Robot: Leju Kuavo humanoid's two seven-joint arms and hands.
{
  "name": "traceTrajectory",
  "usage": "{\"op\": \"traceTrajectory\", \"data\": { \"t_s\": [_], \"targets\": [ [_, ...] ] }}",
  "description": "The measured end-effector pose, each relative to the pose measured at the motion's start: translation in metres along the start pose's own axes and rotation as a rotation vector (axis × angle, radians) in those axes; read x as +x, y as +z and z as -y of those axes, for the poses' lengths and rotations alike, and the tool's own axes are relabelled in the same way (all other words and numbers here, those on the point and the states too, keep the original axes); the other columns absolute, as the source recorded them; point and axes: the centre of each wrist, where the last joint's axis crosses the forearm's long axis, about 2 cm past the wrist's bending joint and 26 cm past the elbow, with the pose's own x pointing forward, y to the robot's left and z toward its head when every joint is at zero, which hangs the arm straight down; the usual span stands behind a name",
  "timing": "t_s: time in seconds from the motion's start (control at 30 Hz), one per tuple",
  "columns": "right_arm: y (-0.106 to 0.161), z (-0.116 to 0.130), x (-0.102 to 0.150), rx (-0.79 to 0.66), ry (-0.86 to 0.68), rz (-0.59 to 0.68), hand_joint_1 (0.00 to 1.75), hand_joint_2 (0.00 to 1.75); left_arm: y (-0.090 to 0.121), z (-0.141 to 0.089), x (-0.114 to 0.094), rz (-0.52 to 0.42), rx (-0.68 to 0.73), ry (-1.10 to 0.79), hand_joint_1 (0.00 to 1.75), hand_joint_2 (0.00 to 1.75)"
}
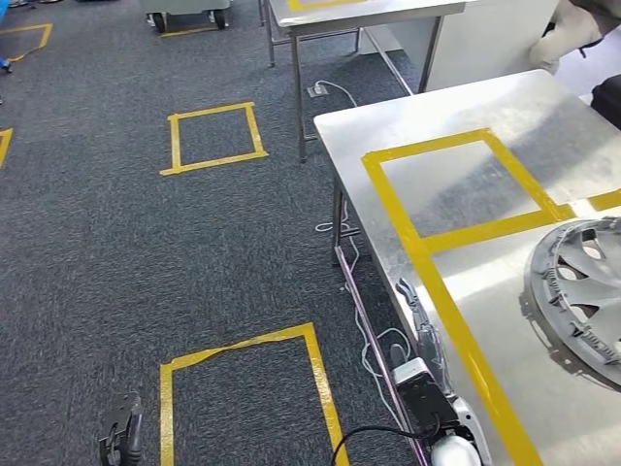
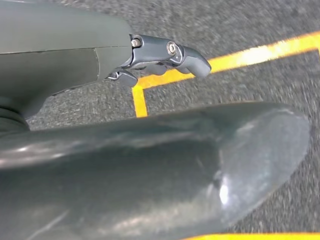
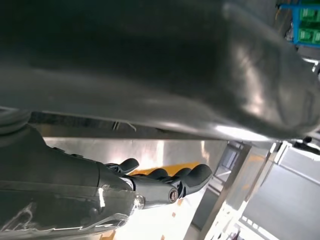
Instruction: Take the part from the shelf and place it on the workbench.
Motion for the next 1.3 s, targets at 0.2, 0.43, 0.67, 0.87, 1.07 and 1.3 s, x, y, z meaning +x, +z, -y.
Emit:
{"op": "traceTrajectory", "data": {
  "t_s": [0.2,0.43,0.67,0.87,1.07,1.3],
  "targets": [
    [0.004,-0.002,-0.001,0.002,-0.007,-0.012,0.0,0.0,0.0,-0.001,-0.001,-0.008,0.003,-0.004,0.0,0.0],
    [0.004,-0.002,-0.001,-0.001,-0.009,-0.008,0.0,0.0,0.001,-0.002,-0.004,-0.014,0.008,-0.009,0.0,0.0],
    [0.009,-0.005,-0.003,-0.008,-0.033,-0.025,0.0,0.0,0.001,-0.004,-0.003,-0.015,0.007,-0.018,0.0,0.0],
    [0.011,-0.006,-0.004,-0.022,-0.046,-0.025,0.0,0.0,0.002,-0.002,-0.008,-0.02,-0.002,-0.047,0.0,0.0],
    [0.015,-0.009,-0.005,-0.025,-0.057,-0.032,0.0,0.0,0.002,-0.001,-0.007,-0.014,-0.01,-0.088,0.0,0.0],
    [0.015,-0.009,-0.006,-0.028,-0.055,-0.035,0.0,0.0,0.002,0.002,-0.005,-0.007,-0.029,-0.103,0.0,0.0]
  ]
}}
